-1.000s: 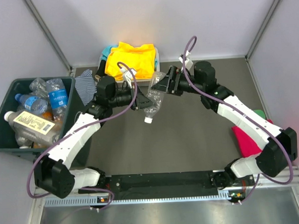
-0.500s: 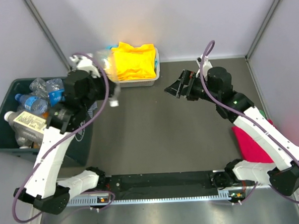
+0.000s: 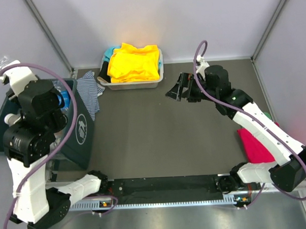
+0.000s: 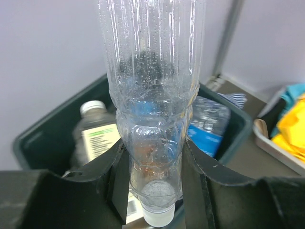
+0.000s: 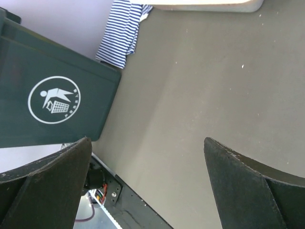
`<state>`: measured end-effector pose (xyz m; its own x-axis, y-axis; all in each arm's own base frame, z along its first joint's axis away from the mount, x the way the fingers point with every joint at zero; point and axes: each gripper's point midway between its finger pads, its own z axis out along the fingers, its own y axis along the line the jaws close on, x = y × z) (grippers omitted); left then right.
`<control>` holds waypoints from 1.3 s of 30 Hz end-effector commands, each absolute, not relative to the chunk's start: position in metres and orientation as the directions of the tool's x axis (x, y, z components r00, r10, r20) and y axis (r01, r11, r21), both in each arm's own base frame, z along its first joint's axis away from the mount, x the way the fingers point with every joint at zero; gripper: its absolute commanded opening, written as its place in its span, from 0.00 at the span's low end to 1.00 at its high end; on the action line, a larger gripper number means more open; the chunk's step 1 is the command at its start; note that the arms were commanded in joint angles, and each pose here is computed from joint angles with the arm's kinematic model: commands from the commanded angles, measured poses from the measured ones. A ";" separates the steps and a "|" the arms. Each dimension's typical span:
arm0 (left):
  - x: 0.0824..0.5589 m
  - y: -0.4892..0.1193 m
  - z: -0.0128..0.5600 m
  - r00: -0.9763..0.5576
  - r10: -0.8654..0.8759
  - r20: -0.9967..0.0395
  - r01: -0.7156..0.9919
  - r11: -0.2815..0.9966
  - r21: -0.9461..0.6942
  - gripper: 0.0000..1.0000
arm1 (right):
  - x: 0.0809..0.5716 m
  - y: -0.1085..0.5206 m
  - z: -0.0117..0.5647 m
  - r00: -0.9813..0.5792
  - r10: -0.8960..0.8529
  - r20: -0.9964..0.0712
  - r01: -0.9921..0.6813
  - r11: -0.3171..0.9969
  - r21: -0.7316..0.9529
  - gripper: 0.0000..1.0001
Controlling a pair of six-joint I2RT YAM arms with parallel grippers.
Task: Put the plastic bottles in the bin
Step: Place the plastic bottle in the trash bin.
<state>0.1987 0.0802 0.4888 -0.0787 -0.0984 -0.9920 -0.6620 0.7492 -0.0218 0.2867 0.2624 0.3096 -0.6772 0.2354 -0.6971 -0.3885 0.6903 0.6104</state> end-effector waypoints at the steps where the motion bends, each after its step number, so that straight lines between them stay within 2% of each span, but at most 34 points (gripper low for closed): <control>1: 0.163 0.111 0.488 -0.114 -0.029 -0.993 -0.780 0.622 0.071 0.18 | 0.295 0.273 0.335 -0.640 0.246 -0.728 -0.452 0.646 0.616 0.99; 6: 0.157 0.113 0.475 -0.143 -0.021 -0.989 -0.779 0.619 0.099 0.20 | 0.302 0.279 0.335 -0.640 0.243 -0.729 -0.457 0.642 0.616 0.99; 17: 0.177 0.093 0.398 -0.259 -0.087 -0.962 -0.731 0.668 0.137 0.29 | 0.311 0.297 0.332 -0.678 0.211 -0.705 -0.473 0.608 0.637 0.99; 24: 0.175 0.093 0.364 -0.320 -0.104 -0.942 -0.746 0.640 0.183 0.30 | 0.302 0.289 0.342 -0.654 0.223 -0.723 -0.488 0.607 0.628 0.99; 26: 0.173 0.095 0.361 -0.297 -0.127 -0.947 -0.765 0.625 0.156 0.32 | 0.299 0.287 0.342 -0.652 0.219 -0.725 -0.489 0.610 0.624 0.99; 28: 0.167 0.097 0.359 -0.289 -0.146 -0.946 -0.775 0.617 0.141 0.41 | 0.297 0.284 0.341 -0.655 0.214 -0.725 -0.485 0.616 0.621 0.99; 29: 0.166 0.097 0.359 -0.288 -0.151 -0.946 -0.776 0.615 0.138 0.50 | 0.296 0.284 0.340 -0.655 0.208 -0.727 -0.487 0.619 0.616 0.99; 30: 0.165 0.097 0.361 -0.282 -0.161 -0.946 -0.775 0.619 0.126 0.77 | 0.296 0.283 0.341 -0.652 0.210 -0.729 -0.487 0.620 0.615 0.99; 32: 0.163 0.096 0.365 -0.282 -0.170 -0.944 -0.769 0.628 0.117 0.96 | 0.293 0.280 0.341 -0.649 0.206 -0.732 -0.487 0.627 0.608 0.99; 33: 0.163 0.095 0.374 -0.259 -0.182 -0.948 -0.766 0.636 0.087 0.99 | 0.293 0.279 0.341 -0.648 0.205 -0.734 -0.484 0.633 0.604 0.99; 39: 0.169 0.088 0.434 -0.212 -0.182 -0.960 -0.702 0.712 0.019 0.99 | 0.291 0.269 0.346 -0.624 0.219 -0.750 -0.475 0.656 0.587 0.99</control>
